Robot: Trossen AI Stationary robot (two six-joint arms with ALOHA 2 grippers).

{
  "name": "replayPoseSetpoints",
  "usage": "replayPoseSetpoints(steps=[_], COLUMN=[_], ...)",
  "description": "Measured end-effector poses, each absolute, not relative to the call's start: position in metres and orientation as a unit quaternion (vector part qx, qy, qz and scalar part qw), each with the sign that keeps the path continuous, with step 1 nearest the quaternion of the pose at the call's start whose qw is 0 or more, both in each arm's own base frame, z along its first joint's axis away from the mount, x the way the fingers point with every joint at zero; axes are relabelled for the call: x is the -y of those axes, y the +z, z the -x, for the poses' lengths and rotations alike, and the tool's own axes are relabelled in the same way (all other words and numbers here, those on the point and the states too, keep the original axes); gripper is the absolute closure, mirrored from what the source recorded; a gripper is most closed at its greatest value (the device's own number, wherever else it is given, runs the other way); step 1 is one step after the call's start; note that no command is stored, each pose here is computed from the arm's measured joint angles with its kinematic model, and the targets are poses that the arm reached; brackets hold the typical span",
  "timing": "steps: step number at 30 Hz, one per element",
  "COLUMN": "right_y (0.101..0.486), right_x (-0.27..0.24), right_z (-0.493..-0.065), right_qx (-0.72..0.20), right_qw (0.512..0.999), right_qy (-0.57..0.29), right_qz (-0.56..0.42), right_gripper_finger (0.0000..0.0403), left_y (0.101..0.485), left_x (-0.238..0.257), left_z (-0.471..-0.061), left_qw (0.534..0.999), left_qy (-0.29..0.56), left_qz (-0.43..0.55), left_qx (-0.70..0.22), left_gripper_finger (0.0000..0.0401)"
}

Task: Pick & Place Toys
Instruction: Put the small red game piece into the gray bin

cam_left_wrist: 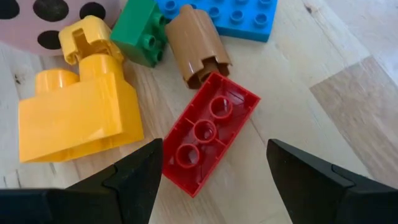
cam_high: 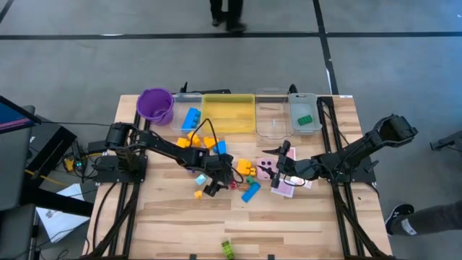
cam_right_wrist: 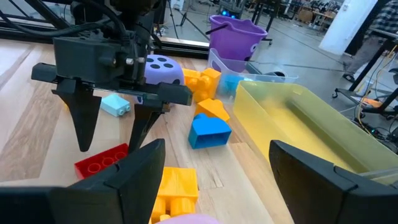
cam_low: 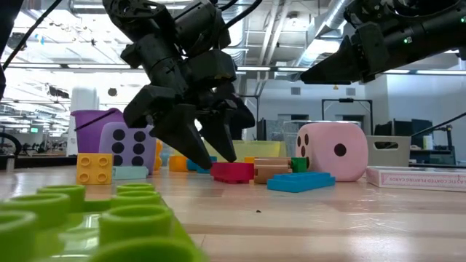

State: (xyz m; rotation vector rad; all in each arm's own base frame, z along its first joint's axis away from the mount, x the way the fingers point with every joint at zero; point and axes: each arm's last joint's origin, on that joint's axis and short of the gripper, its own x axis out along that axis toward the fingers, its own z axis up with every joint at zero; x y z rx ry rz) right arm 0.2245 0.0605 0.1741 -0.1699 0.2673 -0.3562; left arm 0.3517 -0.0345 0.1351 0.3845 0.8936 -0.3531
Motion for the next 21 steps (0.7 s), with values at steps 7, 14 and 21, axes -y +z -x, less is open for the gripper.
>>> replayPoseSetpoints(steps=[7,14,21], right_y=[0.1741,0.1741,0.1741], right_x=[-0.0605,-0.0605,-0.0605], right_z=[-0.2245,-0.2245,-0.2245], right_qx=[-0.132,-0.132,-0.132], right_qw=[0.972,0.972,0.972], right_qy=[-0.177,-0.177,-0.177], right_qz=[0.083,0.083,0.084], right_gripper_finger=[0.0121,0.0121,0.0121], left_y=[0.1328,0.1313,0.1322], left_x=[0.0348,0.0383,0.0385], left_z=[-0.3485,-0.3457,-0.3472], left_qw=[0.866,0.862,0.867], left_qy=[-0.171,-0.171,-0.165], left_qz=[-0.15,-0.112,-0.115], left_qx=[-0.446,-0.463,-0.456], left_gripper_finger=[0.0123,0.0123,0.0123])
